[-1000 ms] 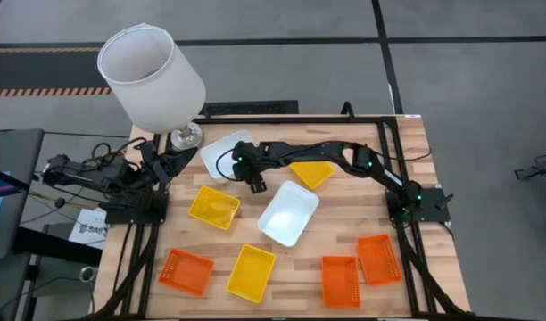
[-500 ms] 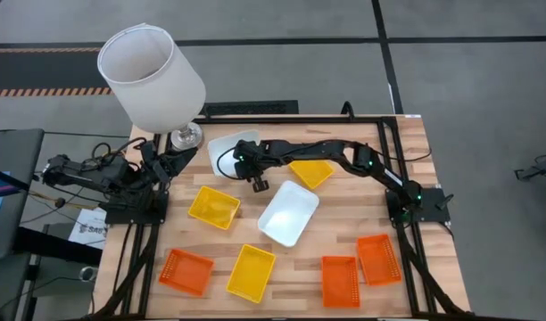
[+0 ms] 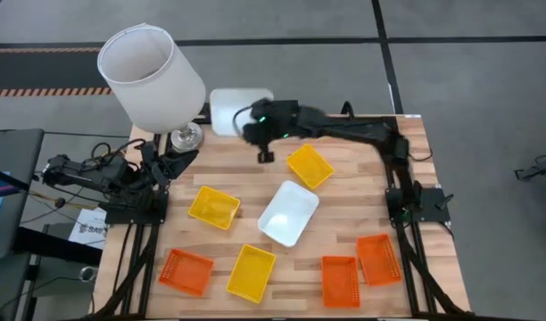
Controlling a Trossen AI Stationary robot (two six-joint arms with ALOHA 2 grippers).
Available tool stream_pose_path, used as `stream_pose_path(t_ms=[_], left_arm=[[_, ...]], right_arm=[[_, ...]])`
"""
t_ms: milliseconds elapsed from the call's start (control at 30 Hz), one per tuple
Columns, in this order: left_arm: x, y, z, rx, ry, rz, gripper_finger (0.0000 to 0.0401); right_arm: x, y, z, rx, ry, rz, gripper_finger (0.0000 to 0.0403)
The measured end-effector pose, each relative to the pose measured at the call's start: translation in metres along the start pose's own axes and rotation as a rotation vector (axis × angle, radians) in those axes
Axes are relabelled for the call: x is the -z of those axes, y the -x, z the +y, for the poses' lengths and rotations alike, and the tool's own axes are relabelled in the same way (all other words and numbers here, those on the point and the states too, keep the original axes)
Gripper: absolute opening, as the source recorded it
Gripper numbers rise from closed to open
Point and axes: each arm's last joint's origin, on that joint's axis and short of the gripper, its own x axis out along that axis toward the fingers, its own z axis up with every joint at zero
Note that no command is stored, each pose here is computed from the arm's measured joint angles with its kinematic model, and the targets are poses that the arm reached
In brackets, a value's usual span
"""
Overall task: Stack baskets by color
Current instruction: Stack the top white bin on the bottom white bins
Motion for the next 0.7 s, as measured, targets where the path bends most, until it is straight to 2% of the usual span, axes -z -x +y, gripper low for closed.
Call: stream_pose_path(t_ms=[167, 300, 500, 700], left_arm=[[0.0, 0.0, 0.0, 0.001, 0.001, -0.001, 0.0249], [0.0, 0.0, 0.0, 0.001, 0.001, -0.001, 0.0249], [0.0, 0.0, 0.0, -0.003, -0.001, 0.0, 0.0249], [0.001, 0.0, 0.001, -0.013, -0.01, 0.007, 0.0249]], right_arm=[[-0.006, 0.077, -0.011, 0.011, -0.001, -0.012, 0.0001], [-0.008, 0.137, -0.004, -0.012, 0.019, -0.018, 0.0001], [-0.008, 0.199, 0.027, -0.106, 0.091, -0.012, 0.0001], [-0.002, 0.235, 0.073, -0.27, 0.246, 0.089, 0.0001]])
